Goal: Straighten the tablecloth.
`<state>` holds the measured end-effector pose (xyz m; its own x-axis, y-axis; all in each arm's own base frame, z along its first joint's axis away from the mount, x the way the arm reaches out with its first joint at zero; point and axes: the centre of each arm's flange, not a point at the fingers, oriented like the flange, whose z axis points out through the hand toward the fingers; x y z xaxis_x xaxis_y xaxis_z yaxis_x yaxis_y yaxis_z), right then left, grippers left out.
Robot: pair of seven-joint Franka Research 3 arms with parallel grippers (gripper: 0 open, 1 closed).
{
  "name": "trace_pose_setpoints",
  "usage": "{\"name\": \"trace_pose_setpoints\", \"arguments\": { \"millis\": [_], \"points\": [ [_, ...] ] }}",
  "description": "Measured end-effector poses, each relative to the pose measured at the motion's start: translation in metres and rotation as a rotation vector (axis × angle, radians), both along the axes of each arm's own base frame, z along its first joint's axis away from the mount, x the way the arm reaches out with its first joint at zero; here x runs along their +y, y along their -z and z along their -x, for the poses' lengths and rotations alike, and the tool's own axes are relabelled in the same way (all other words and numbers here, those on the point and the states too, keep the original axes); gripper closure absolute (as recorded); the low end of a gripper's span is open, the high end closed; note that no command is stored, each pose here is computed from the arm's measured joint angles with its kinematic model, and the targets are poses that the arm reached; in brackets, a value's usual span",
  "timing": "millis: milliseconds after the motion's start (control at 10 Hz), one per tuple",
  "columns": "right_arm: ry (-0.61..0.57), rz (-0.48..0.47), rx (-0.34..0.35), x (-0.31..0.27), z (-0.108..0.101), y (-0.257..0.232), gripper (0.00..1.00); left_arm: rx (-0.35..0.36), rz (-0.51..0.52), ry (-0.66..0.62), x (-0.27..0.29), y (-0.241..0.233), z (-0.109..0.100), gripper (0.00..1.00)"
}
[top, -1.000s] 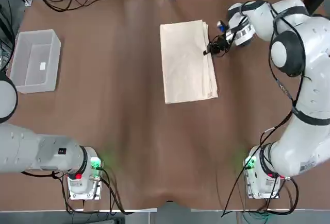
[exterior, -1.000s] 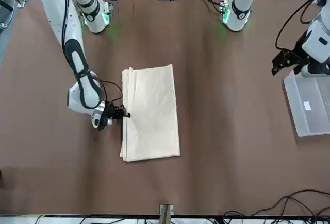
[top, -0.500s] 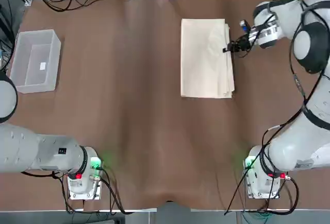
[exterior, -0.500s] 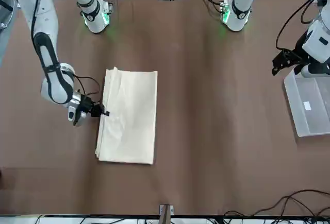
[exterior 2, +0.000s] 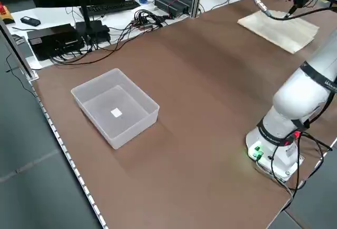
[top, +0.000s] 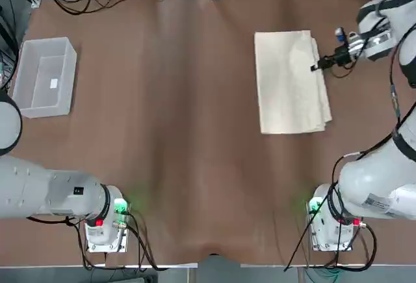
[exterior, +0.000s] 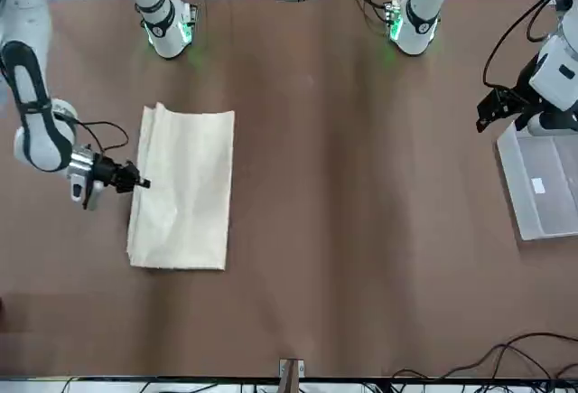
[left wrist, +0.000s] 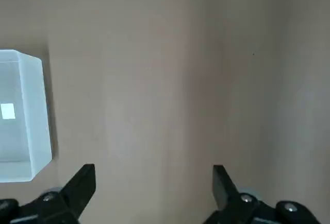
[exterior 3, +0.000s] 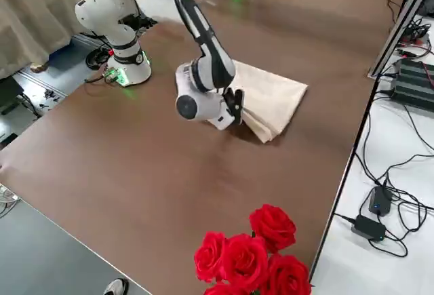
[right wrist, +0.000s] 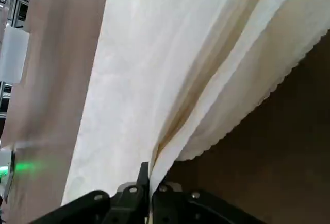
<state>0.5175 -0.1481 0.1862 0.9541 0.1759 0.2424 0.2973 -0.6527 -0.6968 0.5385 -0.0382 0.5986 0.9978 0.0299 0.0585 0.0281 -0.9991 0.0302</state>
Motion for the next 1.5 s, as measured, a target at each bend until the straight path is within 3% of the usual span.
{"name": "trace_pose_setpoints", "arguments": {
  "millis": [600, 1000, 1500],
  "points": [
    [-0.018, 0.074, -0.023, -0.116, 0.025, -0.03, 0.96, -0.001, -0.001, 0.008, 0.005, 0.0, 0.0, 0.0],
    [-0.019, 0.088, -0.045, -0.137, 0.035, -0.031, 0.95, -0.001, -0.001, 0.008, 0.005, 0.0, 0.0, 0.0],
    [-0.033, 0.116, -0.075, -0.144, 0.024, -0.045, 0.2, -0.006, -0.001, 0.008, 0.005, -0.003, -0.001, 0.0]
  ]
}}
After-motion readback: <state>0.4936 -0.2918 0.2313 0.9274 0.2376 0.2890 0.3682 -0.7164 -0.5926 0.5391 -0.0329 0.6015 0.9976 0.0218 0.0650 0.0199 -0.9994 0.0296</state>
